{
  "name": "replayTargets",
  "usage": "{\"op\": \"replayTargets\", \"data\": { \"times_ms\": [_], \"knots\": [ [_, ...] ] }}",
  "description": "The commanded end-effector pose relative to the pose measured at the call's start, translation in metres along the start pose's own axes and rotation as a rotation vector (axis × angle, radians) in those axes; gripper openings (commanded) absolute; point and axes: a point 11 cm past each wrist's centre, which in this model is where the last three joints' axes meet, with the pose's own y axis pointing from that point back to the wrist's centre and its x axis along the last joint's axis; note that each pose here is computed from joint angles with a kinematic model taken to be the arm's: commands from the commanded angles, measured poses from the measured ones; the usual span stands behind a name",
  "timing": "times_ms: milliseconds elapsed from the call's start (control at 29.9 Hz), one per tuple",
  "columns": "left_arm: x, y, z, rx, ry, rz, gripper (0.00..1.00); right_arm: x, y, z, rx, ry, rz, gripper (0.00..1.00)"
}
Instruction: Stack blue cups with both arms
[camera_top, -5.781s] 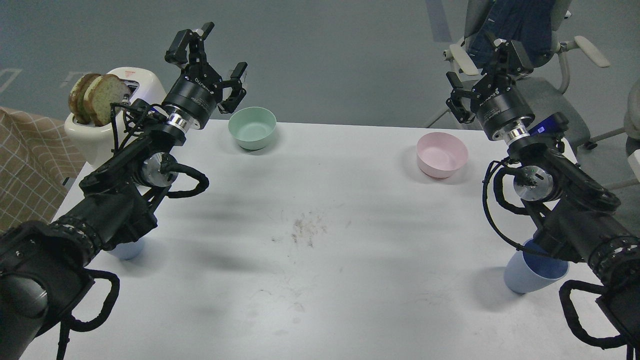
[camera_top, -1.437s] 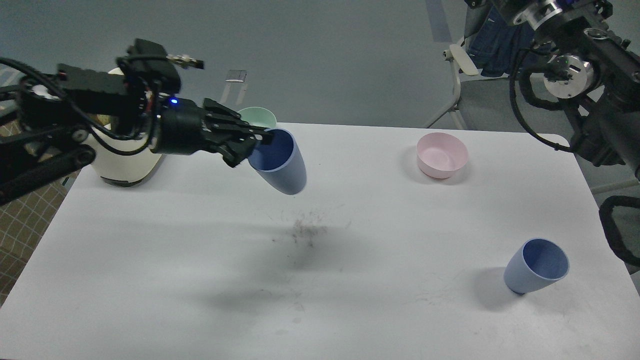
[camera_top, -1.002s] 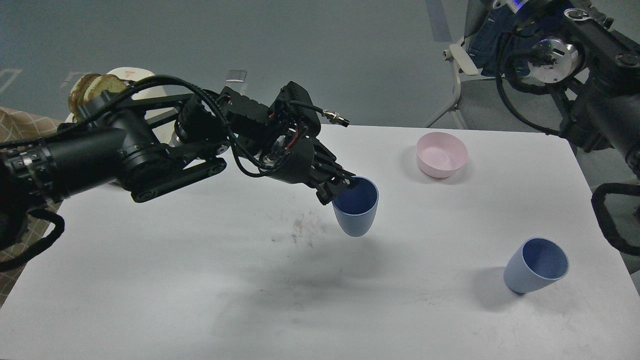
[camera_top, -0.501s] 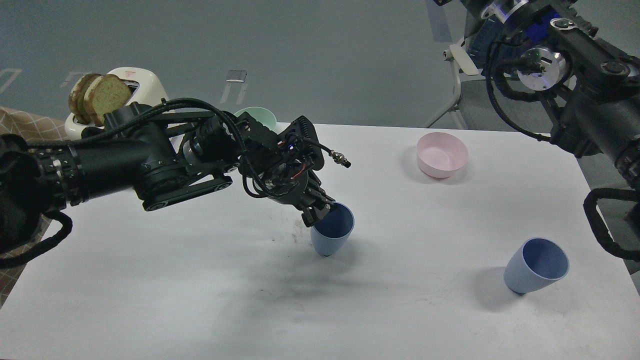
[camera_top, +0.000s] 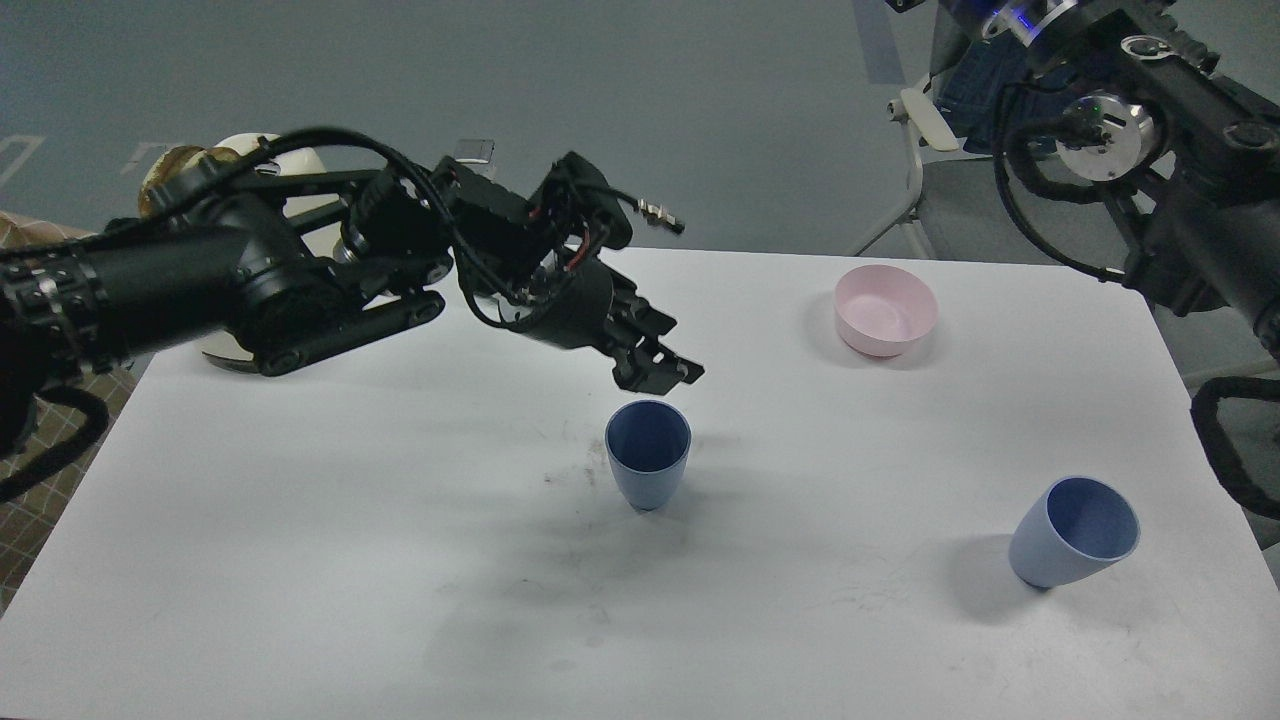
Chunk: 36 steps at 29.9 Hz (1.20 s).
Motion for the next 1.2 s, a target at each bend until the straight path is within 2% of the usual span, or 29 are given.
{"op": "replayTargets", "data": {
  "times_ms": [0,134,234,401,434,468,601,668,735,802,936,1170],
  "knots": [
    [0.044,0.038,-0.005,-0.045,0.143,0.184,0.97,0.012,0.01,-0.005,-0.035,0.059,-0.011,1.0],
    [0.081,0.096,-0.024,-0.146,0.434,0.476,0.97,0.025,0.039,-0.016,-0.13,0.186,-0.093,1.0],
    [0.088,0.125,-0.047,-0.177,0.6,0.64,0.97,0.038,0.063,-0.027,-0.209,0.297,-0.137,1.0],
    [0.067,0.148,-0.09,-0.235,0.905,0.889,0.97,0.06,0.125,-0.039,-0.389,0.51,-0.221,1.0],
    [0.064,0.152,-0.096,-0.247,0.95,0.931,0.97,0.063,0.147,-0.04,-0.456,0.577,-0.259,1.0],
    [0.062,0.152,-0.097,-0.254,0.965,0.943,0.97,0.063,0.159,-0.038,-0.491,0.607,-0.283,1.0],
    [0.051,0.144,-0.099,-0.269,1.011,0.947,0.97,0.067,0.246,-0.032,-0.739,0.786,-0.416,1.0],
    [0.049,0.14,-0.098,-0.273,1.018,0.942,0.97,0.066,0.273,-0.024,-0.814,0.806,-0.454,1.0],
    [0.051,0.131,-0.094,-0.293,1.023,0.929,0.97,0.064,0.324,-0.006,-0.959,0.82,-0.527,1.0],
    [0.056,0.122,-0.089,-0.317,1.024,0.921,0.97,0.062,0.355,0.004,-1.036,0.855,-0.575,1.0],
    [0.059,0.113,-0.083,-0.335,1.024,0.905,0.97,0.061,0.394,0.008,-1.116,0.925,-0.62,1.0],
    [0.061,0.107,-0.08,-0.345,1.02,0.892,0.97,0.053,0.413,0.022,-1.101,0.954,-0.609,1.0]
  ]
}}
